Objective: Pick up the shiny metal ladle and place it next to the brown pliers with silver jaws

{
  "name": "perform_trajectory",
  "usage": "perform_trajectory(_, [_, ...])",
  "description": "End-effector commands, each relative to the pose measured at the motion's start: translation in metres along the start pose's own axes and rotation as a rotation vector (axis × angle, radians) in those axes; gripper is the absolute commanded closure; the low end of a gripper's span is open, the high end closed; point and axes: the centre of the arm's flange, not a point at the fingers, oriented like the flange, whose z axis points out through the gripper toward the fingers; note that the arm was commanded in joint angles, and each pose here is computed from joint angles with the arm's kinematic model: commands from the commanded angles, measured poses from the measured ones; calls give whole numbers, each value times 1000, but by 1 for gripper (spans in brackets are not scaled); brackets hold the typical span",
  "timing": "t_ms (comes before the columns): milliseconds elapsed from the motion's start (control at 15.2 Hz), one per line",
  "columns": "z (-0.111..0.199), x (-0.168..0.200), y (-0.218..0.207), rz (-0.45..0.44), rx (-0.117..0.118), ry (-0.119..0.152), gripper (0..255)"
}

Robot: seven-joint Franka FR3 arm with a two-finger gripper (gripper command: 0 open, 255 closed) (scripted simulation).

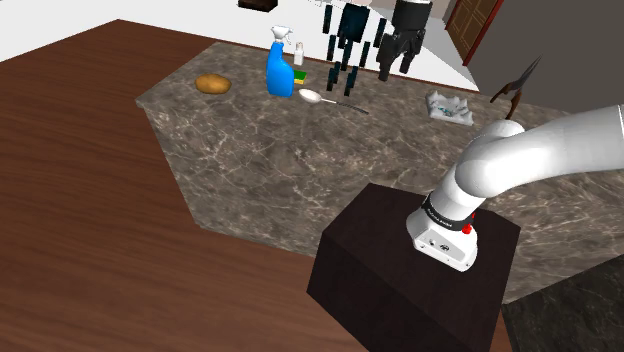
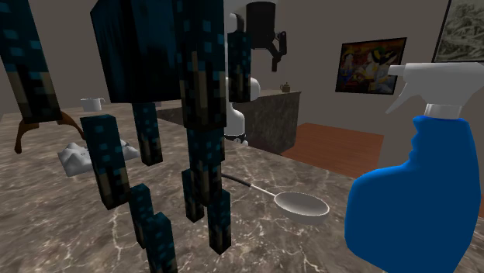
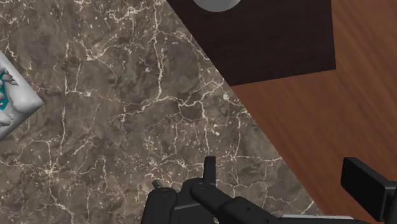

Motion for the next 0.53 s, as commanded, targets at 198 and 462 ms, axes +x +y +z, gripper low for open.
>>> perform_trajectory(198, [23, 25, 14, -79, -17, 17, 0])
perform_trajectory(462, [53, 60, 30, -183, -40, 39, 0])
